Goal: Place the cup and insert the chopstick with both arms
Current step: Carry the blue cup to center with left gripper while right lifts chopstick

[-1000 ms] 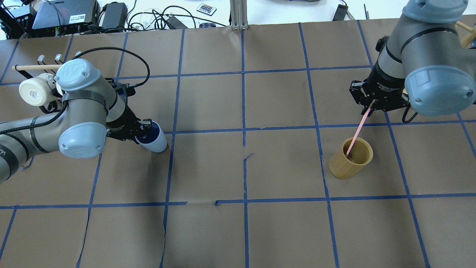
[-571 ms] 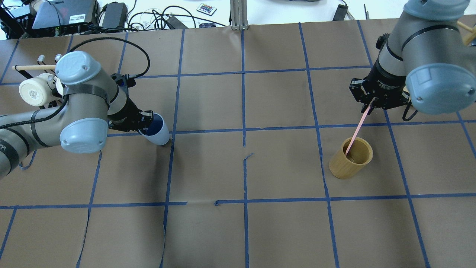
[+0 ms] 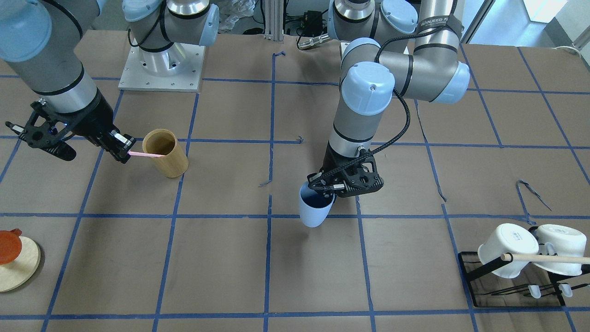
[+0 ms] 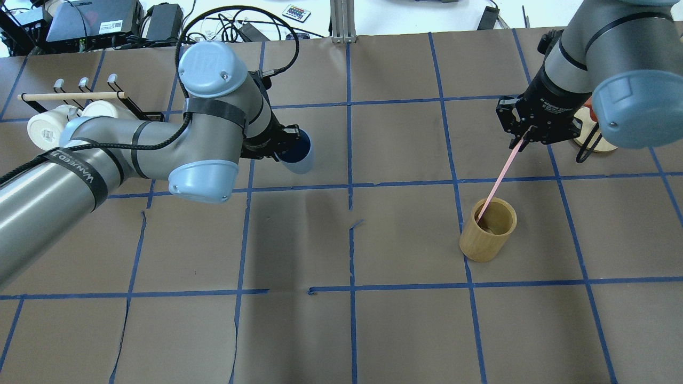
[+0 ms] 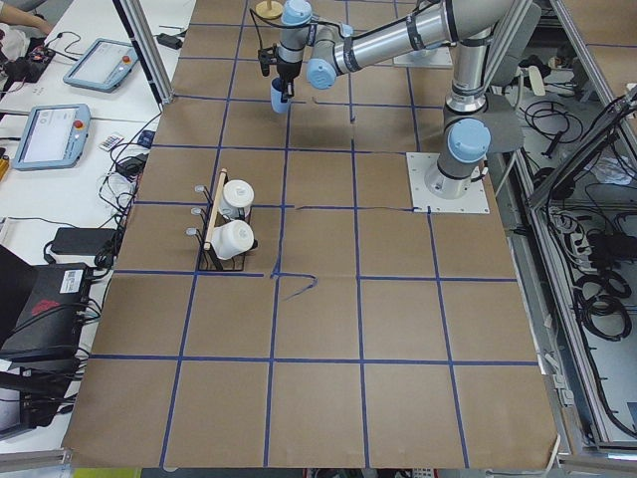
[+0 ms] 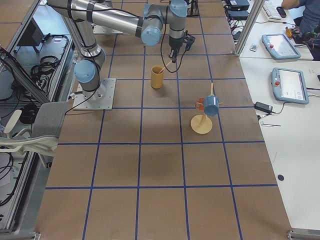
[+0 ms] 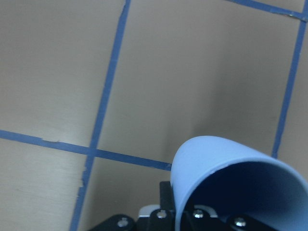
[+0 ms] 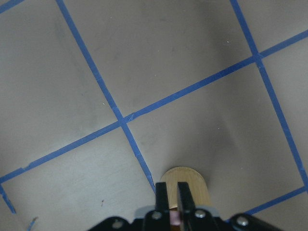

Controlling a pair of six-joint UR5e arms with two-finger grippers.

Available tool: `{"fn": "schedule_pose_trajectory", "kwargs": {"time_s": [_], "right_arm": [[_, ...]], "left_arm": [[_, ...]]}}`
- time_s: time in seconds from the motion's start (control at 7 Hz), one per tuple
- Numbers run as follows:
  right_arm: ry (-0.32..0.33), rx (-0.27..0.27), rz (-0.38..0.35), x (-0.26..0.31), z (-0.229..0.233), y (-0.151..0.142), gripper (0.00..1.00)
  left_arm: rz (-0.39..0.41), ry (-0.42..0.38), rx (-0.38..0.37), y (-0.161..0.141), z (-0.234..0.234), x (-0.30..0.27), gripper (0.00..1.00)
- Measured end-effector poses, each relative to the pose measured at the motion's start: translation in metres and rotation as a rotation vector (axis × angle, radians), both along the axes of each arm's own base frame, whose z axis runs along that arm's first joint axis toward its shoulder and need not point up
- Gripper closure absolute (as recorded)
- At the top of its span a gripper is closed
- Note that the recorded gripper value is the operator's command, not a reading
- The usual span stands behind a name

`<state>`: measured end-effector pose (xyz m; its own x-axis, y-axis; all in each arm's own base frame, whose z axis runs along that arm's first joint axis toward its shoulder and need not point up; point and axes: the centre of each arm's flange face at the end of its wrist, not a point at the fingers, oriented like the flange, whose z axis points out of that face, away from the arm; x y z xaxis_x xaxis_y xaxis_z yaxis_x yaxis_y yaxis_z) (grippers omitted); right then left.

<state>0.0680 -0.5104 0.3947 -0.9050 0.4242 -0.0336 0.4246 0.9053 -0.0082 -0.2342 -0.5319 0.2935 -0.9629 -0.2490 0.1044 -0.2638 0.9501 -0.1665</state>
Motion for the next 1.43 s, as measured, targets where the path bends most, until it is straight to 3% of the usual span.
{"fn": "schedule_pose_trajectory", "kwargs": {"time_s": [0.57, 1.0, 1.14, 1.29, 1.43], "right_arm": [[0.004, 0.018, 0.002, -0.002, 0.010, 0.001, 1.00], [0.004, 0.032, 0.002, -0.003, 0.061, -0.005, 1.00], [0.004, 0.031, 0.002, -0.003, 0.072, -0.006, 1.00], [0.002, 0.023, 0.003, -0.003, 0.079, -0.006, 1.00], [-0.001, 0.002, 0.009, -0.001, 0.090, -0.008, 1.00]], "left_arm": [[0.081, 0.038, -0.001, -0.004, -0.019, -0.049, 1.00], [0.069, 0.031, 0.037, 0.003, -0.043, -0.077, 1.00], [0.066, 0.032, 0.041, 0.007, -0.046, -0.085, 0.32], [0.060, 0.031, 0.046, 0.010, -0.048, -0.090, 0.15], [0.053, 0.032, 0.041, 0.010, -0.045, -0.092, 0.07]]}}
